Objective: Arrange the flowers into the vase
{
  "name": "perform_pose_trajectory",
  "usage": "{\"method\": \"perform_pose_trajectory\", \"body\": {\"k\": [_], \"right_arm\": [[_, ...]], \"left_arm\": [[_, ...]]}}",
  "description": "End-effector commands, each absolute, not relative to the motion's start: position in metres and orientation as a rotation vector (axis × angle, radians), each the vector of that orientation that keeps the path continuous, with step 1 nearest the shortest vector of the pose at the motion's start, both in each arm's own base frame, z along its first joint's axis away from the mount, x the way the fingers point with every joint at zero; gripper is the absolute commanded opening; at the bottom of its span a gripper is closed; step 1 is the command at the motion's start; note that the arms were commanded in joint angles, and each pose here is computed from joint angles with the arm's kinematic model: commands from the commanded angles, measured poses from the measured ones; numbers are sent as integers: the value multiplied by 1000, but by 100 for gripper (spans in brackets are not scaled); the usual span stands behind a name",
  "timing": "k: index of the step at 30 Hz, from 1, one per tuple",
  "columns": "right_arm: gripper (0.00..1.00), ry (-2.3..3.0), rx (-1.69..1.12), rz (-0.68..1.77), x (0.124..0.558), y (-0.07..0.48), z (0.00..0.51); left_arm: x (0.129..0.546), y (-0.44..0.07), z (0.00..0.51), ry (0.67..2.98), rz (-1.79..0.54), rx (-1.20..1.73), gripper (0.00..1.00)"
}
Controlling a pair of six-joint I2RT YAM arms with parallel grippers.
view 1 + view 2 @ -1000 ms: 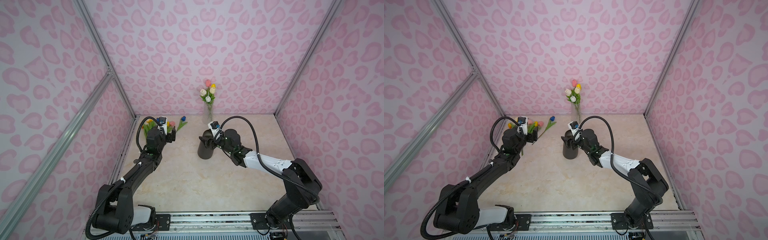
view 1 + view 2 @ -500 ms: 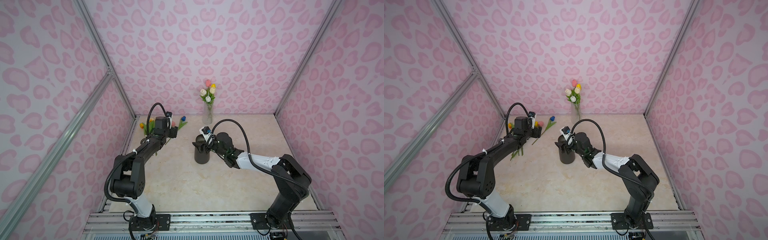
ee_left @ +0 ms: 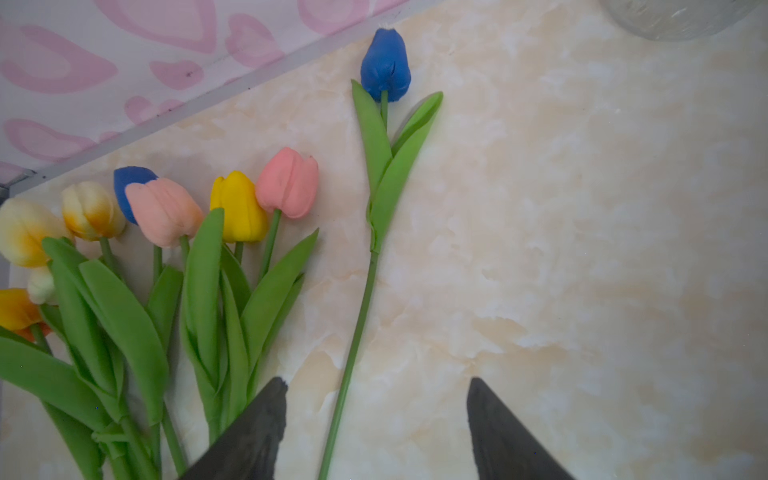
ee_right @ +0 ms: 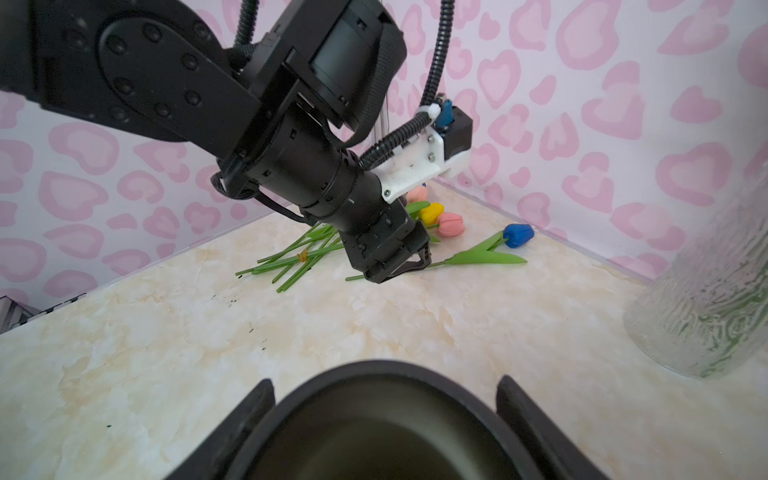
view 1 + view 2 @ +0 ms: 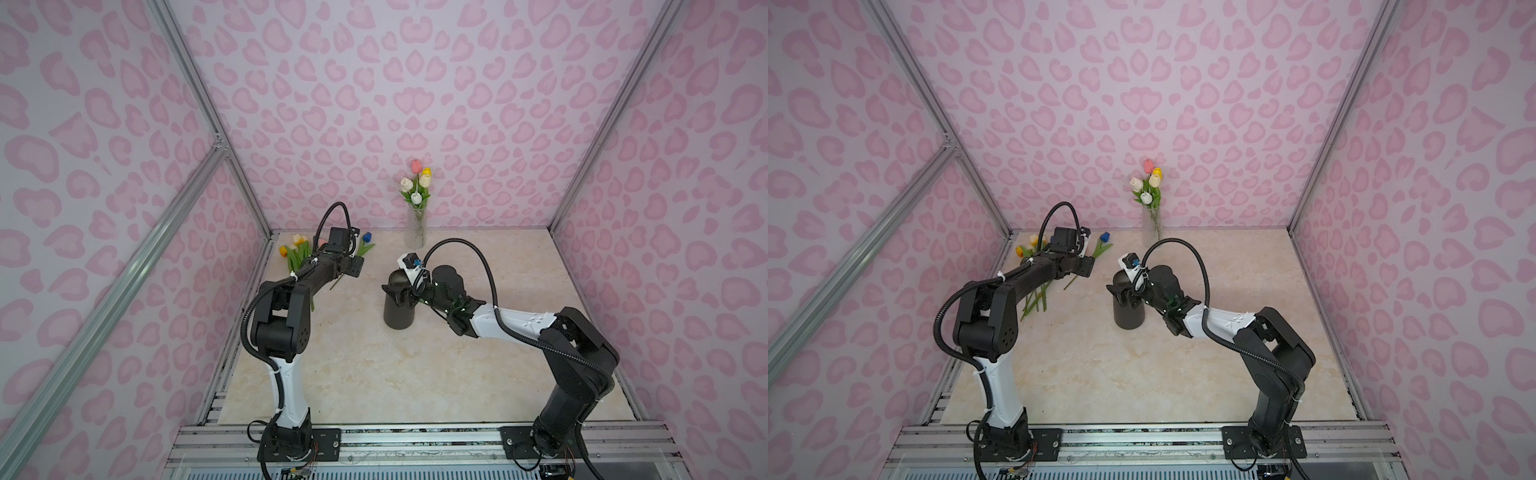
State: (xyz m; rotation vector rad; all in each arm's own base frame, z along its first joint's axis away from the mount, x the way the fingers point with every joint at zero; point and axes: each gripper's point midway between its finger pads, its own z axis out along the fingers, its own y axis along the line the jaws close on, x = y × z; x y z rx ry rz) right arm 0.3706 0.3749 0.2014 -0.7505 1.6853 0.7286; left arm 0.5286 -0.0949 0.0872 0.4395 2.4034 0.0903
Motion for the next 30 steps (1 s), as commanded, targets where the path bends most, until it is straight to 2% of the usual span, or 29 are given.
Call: {"method": "perform_pose_trajectory", "body": {"k": [1, 8, 10, 16, 18, 26, 30], "right_arm": [[78, 1561, -726, 773, 371, 382, 234], [90, 1521, -720, 787, 365, 379, 244], [98, 1512, -720, 788, 363, 378, 247], [98, 1480, -711, 777, 356, 371, 259], [98, 1461, -705, 775, 353, 367, 268], [98, 1350, -715, 741, 327, 350, 303], [97, 1270, -700, 744, 312, 338, 321]], "left_arm": [[528, -92, 76, 2457, 122, 471, 70], [537, -92, 54, 2520, 146, 515, 70], [540, -90, 48, 2540, 165, 524, 70], [552, -90, 34, 2571, 198, 577, 66], [556, -90, 30, 2590, 211, 591, 60], [560, -90, 10, 2664, 220, 638, 55], [553, -90, -8, 2729, 201, 666, 47]]}}
